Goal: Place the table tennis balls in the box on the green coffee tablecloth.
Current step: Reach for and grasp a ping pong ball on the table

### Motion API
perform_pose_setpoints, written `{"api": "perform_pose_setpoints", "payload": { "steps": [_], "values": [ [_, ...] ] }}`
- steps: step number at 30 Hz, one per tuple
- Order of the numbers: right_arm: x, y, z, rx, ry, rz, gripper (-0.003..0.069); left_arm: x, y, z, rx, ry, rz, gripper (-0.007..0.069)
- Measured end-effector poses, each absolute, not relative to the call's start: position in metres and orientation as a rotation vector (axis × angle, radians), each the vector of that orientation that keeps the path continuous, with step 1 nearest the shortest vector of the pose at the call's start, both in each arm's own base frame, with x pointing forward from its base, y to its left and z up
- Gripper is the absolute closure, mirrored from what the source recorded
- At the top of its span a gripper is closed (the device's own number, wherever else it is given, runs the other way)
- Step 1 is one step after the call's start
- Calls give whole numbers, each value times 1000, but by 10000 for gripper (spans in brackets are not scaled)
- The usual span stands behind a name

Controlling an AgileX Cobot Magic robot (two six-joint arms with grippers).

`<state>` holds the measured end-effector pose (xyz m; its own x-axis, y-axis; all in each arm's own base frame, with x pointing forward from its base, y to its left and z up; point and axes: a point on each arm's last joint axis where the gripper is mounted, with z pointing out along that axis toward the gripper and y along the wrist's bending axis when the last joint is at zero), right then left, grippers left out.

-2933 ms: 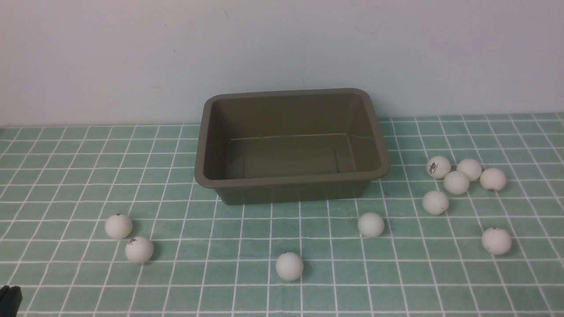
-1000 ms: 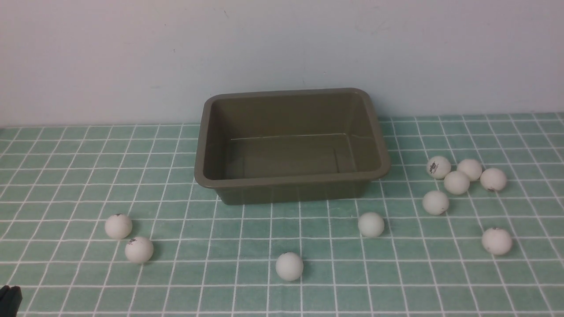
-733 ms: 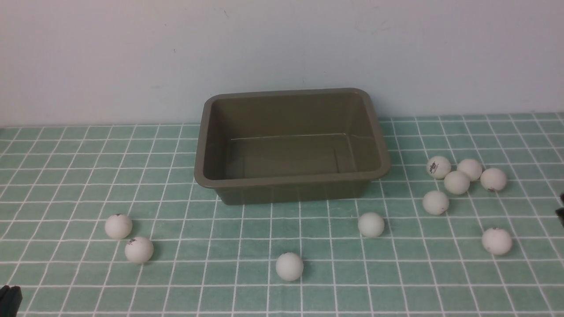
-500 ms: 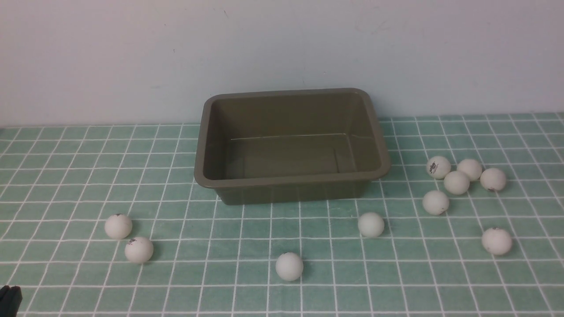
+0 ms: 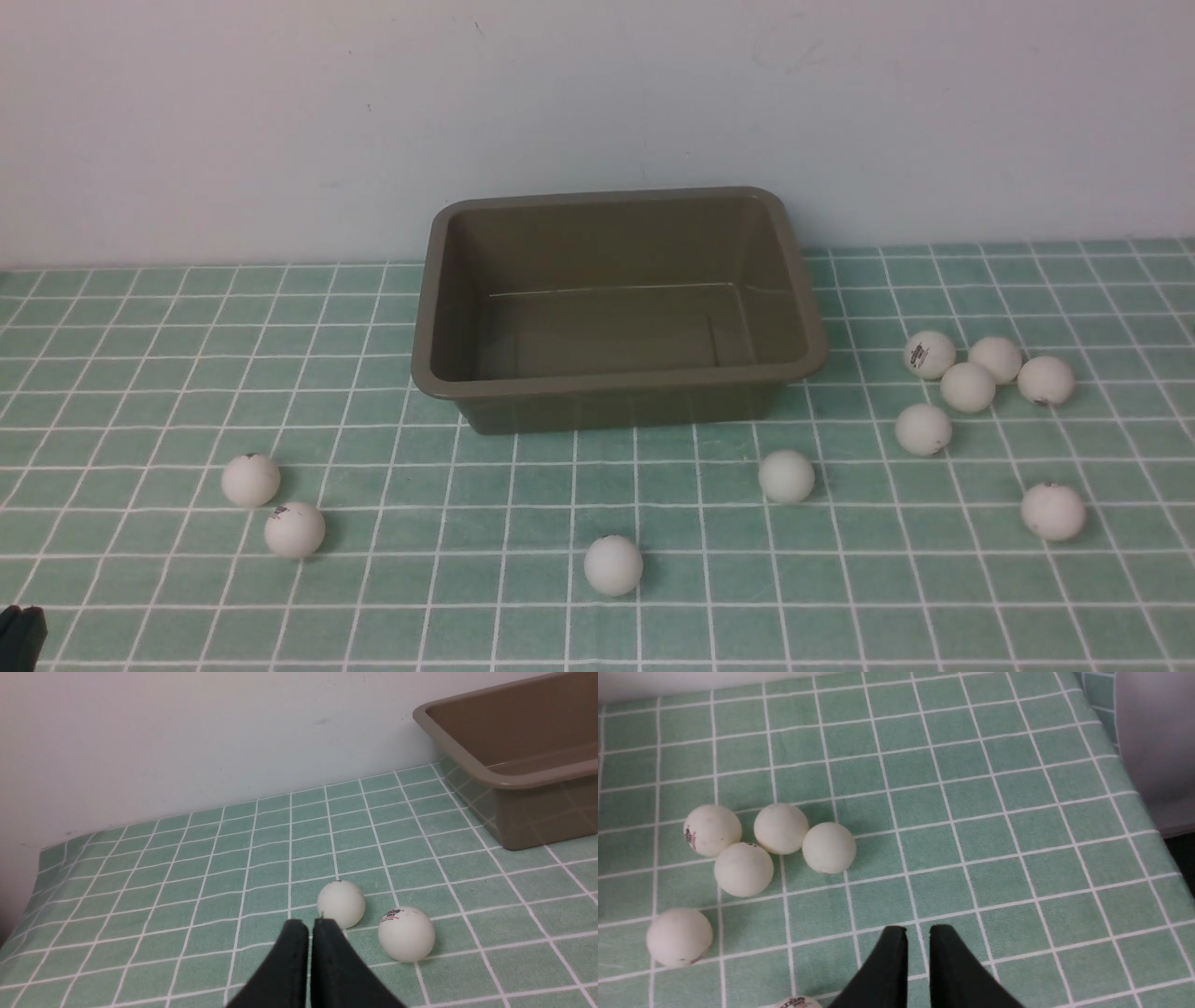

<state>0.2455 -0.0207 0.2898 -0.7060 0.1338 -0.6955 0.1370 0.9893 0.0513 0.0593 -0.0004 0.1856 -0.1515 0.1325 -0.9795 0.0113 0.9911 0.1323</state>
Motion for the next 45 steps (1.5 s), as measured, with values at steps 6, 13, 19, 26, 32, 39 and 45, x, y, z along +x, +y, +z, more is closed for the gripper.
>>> {"api": "perform_pose_setpoints", "payload": {
  "steps": [6, 13, 19, 26, 32, 39, 45],
  "values": [
    [255, -7, 262, 59, 2531, 179, 227, 59, 0, 186, 108, 1721, 106, 629],
    [267, -6, 234, 10, 2654, 207, 218, 59, 0, 186, 108, 1721, 106, 629],
    [275, -6, 226, -5, 2684, 207, 218, 59, 0, 186, 108, 1721, 106, 629],
    [302, 8, 233, -150, 2705, 200, 218, 59, 0, 186, 108, 1721, 106, 629],
    [328, 32, 251, -281, 2760, 109, 218, 59, 0, 186, 108, 1721, 106, 629],
    [334, 25, 241, -241, 2919, -102, 218, 59, 0, 186, 108, 1721, 106, 629],
    [336, 27, 234, -221, 2947, -77, 218, 59, 0, 186, 108, 1721, 106, 629]
  ]
}}
